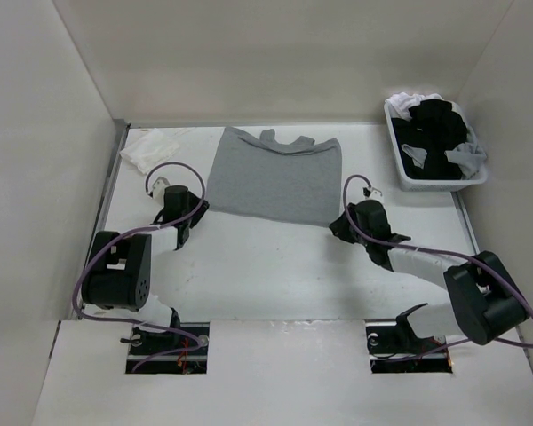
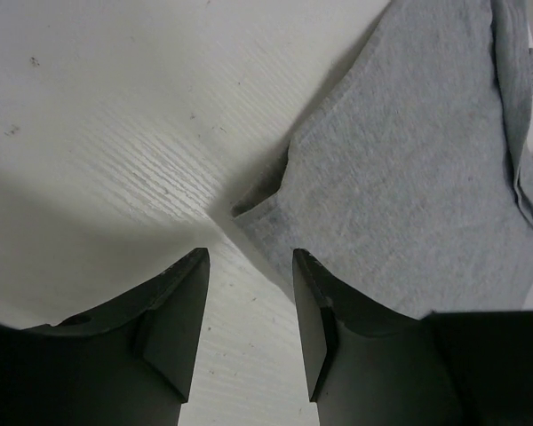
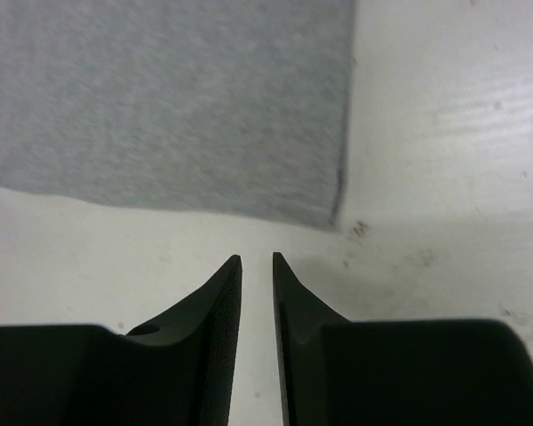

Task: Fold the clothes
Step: Fold the tank top

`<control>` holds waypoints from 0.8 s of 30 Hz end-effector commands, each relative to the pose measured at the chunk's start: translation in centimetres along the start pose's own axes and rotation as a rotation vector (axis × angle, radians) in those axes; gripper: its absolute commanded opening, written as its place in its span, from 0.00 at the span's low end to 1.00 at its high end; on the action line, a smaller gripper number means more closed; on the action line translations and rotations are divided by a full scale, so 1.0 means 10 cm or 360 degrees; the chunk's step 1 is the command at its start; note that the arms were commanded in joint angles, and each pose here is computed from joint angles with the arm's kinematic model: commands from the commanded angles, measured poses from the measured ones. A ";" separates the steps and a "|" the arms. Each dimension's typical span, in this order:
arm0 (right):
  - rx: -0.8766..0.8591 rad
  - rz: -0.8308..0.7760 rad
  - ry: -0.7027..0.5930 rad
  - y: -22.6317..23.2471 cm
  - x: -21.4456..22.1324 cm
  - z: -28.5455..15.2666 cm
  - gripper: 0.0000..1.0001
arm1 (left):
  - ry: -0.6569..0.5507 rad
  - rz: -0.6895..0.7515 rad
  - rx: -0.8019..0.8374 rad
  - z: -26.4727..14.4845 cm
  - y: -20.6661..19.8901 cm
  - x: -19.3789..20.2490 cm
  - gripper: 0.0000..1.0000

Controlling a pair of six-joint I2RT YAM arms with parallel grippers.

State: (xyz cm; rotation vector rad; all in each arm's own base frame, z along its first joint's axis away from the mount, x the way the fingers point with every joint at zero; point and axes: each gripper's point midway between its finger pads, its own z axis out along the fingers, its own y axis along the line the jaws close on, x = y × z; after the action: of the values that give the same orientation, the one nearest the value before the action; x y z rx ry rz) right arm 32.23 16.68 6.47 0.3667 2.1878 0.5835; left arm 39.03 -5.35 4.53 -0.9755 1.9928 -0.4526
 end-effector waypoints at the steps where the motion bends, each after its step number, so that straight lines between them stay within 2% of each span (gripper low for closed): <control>1: -0.0077 0.0079 -0.0132 0.06 -0.11 -0.03 0.28 | -0.0047 -0.0107 0.0111 0.07 -0.13 -0.10 0.41; 4: -0.0045 0.0154 -0.0129 -0.06 -0.03 -0.01 0.33 | -0.0039 -0.0120 0.0092 0.15 -0.11 -0.08 0.36; 8: -0.0021 0.0235 -0.0176 -0.15 -0.08 -0.01 0.37 | -0.0037 -0.0156 0.0038 0.23 -0.03 -0.04 0.24; 12: 0.0016 0.0274 -0.0169 -0.20 -0.08 0.04 0.36 | -0.0047 -0.0257 0.0035 0.32 -0.06 -0.06 0.16; 17: 0.0081 0.0346 -0.0194 -0.26 -0.11 0.05 0.44 | -0.0069 -0.0272 0.0016 0.33 -0.01 -0.07 0.03; 24: 0.0145 0.0467 -0.0192 -0.27 -0.12 0.21 0.46 | -0.0103 -0.0269 0.0000 0.27 0.06 -0.08 0.01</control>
State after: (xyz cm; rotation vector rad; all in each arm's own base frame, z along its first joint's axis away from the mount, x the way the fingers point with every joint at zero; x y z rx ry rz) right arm 32.38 14.18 3.30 0.6940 2.1401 0.5788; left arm 41.33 -5.06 2.49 -1.1347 1.9042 -0.5219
